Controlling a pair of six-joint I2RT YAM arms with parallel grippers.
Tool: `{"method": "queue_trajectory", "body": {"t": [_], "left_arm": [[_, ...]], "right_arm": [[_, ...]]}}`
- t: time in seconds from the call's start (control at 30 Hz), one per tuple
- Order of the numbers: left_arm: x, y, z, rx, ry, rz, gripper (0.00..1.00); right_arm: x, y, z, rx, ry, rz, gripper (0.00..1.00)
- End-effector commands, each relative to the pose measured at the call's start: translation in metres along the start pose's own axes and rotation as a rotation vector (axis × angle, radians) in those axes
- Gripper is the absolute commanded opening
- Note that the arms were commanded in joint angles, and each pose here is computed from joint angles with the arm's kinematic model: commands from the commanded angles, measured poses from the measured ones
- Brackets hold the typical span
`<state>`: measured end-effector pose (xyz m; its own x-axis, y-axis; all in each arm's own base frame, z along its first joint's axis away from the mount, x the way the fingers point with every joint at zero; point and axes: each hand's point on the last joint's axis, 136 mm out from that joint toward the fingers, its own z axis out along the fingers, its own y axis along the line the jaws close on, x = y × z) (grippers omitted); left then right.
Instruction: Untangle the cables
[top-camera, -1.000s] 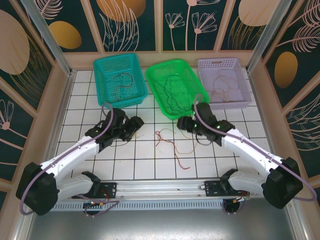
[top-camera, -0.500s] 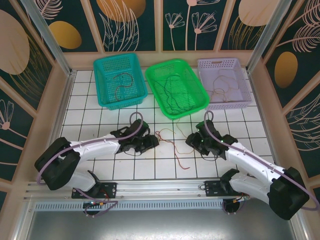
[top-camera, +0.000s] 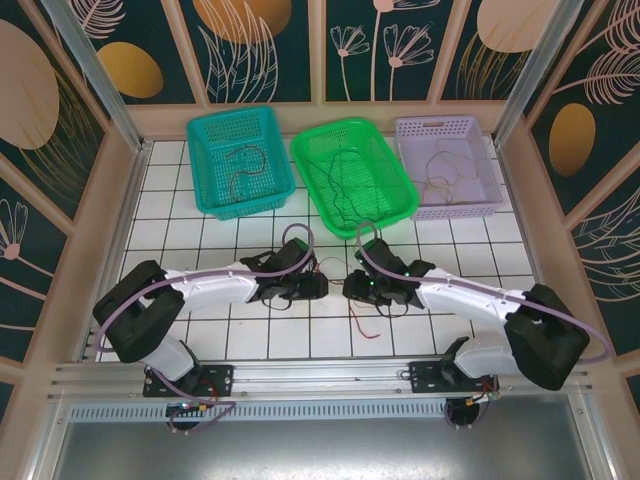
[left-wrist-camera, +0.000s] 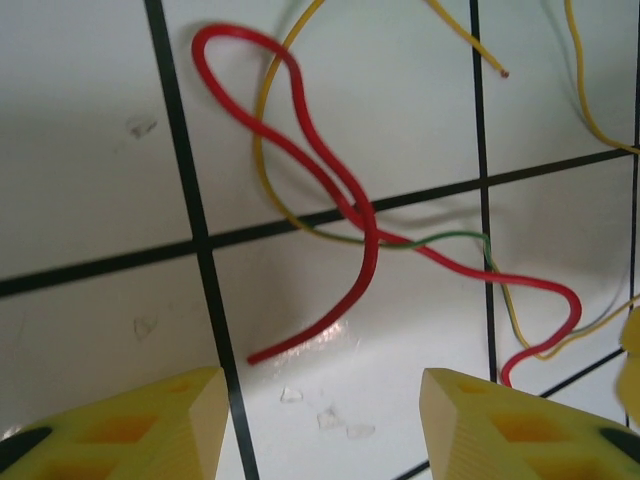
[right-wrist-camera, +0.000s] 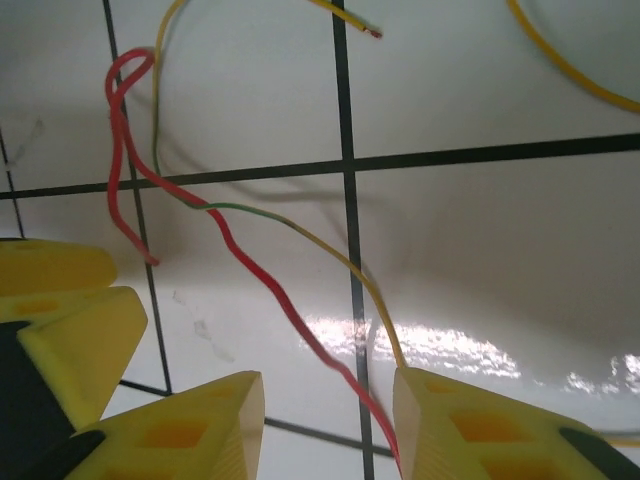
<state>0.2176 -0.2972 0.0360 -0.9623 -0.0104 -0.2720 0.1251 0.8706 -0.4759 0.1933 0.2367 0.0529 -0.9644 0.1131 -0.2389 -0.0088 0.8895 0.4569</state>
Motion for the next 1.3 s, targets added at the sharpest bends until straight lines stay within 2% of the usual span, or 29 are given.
{"method": "queue_trajectory", "body": {"t": [0.0, 0.2, 0.27, 0.43, 0.5, 0.57, 0.6, 0.63, 0.73, 0.8, 0.9, 1.0, 1.1, 1.27], "left_arm": [[-0.005, -0.003, 0.005, -0.017, -0.013, 0.073, 0.52], [-0.001, 0.004, 0.017, -0.041, -0.001, 0.069, 0.44], [0.001, 0.004, 0.019, -0.036, 0.000, 0.069, 0.36], [0.000, 0.008, 0.024, -0.052, -0.008, 0.069, 0.26], [0.000, 0.010, 0.024, -0.058, -0.016, 0.066, 0.18], [0.000, 0.014, 0.022, -0.063, -0.026, 0.059, 0.02], [0.000, 0.014, 0.019, -0.066, -0.035, 0.054, 0.00], [-0.001, 0.015, 0.015, -0.068, -0.047, 0.046, 0.00], [-0.013, 0.009, -0.010, -0.045, -0.118, 0.010, 0.00], [-0.022, 0.001, -0.031, 0.017, -0.151, -0.030, 0.00], [-0.032, -0.005, -0.057, 0.120, -0.156, -0.105, 0.00], [-0.043, 0.005, -0.078, 0.179, -0.135, -0.193, 0.00], [-0.049, 0.016, -0.093, 0.163, -0.121, -0.212, 0.00], [-0.057, 0.040, -0.107, 0.054, -0.115, -0.234, 0.00]], "right_arm": [[-0.009, 0.015, 0.006, -0.040, -0.024, -0.088, 0.37], [-0.003, 0.014, 0.017, -0.053, -0.002, -0.112, 0.33], [-0.002, 0.011, 0.021, -0.039, 0.007, -0.117, 0.32], [0.002, -0.004, 0.037, 0.018, 0.028, -0.140, 0.29], [0.003, -0.010, 0.040, 0.042, 0.029, -0.150, 0.22], [0.002, -0.013, 0.040, 0.056, 0.019, -0.169, 0.10], [0.001, -0.013, 0.039, 0.063, 0.012, -0.184, 0.04], [-0.001, -0.014, 0.037, 0.071, 0.003, -0.202, 0.00], [-0.006, -0.020, 0.029, 0.117, -0.017, -0.267, 0.00], [-0.005, -0.023, 0.024, 0.141, -0.012, -0.317, 0.00], [-0.010, -0.029, 0.014, 0.183, -0.032, -0.391, 0.00], [-0.017, -0.031, 0.002, 0.215, -0.060, -0.467, 0.00], [-0.023, -0.025, -0.006, 0.193, -0.088, -0.496, 0.00], [-0.028, -0.013, -0.012, 0.169, -0.104, -0.536, 0.00]]}}
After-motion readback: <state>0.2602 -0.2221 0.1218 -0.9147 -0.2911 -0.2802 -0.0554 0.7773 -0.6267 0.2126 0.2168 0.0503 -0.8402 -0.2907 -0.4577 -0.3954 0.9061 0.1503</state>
